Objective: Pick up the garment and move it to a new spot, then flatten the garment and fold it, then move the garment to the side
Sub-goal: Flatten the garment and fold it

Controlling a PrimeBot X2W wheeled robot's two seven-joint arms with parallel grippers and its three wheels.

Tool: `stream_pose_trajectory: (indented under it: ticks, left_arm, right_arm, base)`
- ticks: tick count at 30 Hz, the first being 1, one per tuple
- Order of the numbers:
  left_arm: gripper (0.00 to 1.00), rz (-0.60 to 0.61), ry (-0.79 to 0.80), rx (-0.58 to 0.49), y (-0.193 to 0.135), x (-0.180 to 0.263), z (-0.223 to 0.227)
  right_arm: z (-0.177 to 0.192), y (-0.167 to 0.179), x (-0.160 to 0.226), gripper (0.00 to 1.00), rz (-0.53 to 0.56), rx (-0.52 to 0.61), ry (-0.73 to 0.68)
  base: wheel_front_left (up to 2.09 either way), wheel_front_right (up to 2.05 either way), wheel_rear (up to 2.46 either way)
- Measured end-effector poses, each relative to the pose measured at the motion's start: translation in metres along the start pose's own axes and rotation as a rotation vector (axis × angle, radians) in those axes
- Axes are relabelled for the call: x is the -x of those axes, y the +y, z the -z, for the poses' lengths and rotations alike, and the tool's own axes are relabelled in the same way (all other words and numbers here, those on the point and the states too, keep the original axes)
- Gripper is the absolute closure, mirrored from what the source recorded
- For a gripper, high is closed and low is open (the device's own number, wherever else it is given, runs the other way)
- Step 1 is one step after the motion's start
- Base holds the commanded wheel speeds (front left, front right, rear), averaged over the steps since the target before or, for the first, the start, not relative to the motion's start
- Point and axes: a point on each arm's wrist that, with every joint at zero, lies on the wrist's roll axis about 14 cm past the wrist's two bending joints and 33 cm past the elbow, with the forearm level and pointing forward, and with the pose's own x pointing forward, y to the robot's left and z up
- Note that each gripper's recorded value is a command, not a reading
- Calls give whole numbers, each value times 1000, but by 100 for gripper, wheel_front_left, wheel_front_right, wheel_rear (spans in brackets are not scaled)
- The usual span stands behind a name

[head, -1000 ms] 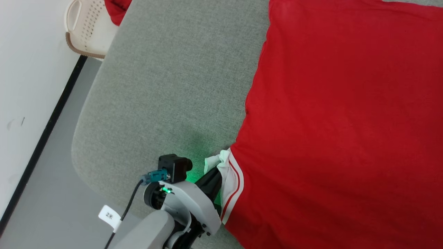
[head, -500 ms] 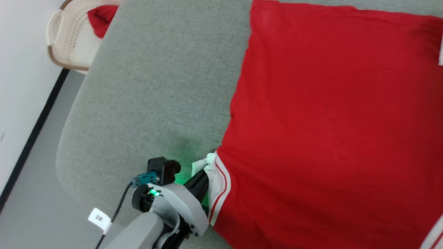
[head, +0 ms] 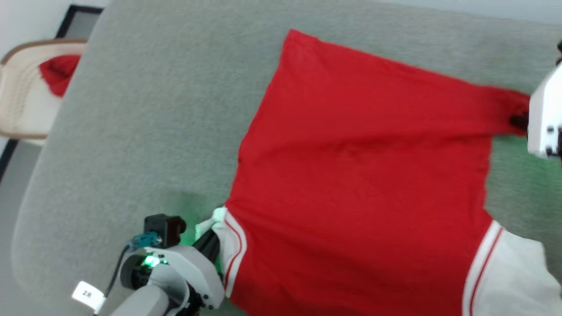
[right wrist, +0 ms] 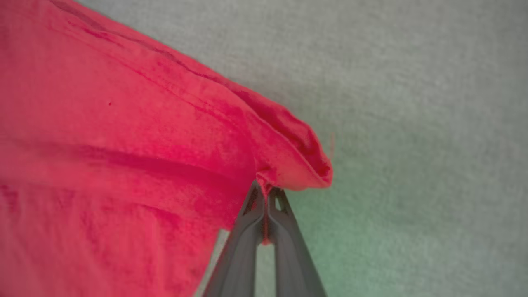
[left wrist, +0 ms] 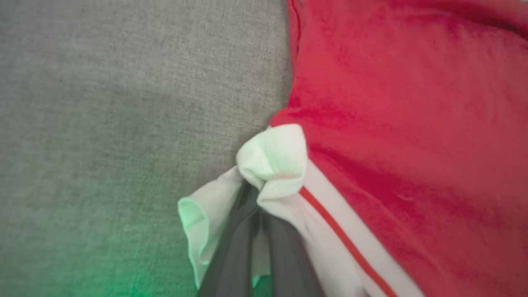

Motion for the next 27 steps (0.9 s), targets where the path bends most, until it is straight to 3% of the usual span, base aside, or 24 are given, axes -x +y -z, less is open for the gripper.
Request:
stream_pose_trajectory:
  ticks: [9,17,27]
  left_arm:
    - [100,53,-18,-48,-21,-8,-18]
    - [100,108,-26,-73,-40,-11,-27]
    - [100,132,-20,-81,-51,-11,-27]
  right_arm:
    - [83,-30,52,100,18,-109,4]
    - [158,-34,82,100,42,-254,29]
    - [193,-26,88,100,49,-355,21]
  base:
    - [0,0,0]
    - [0,0,0]
    - [0,0,0]
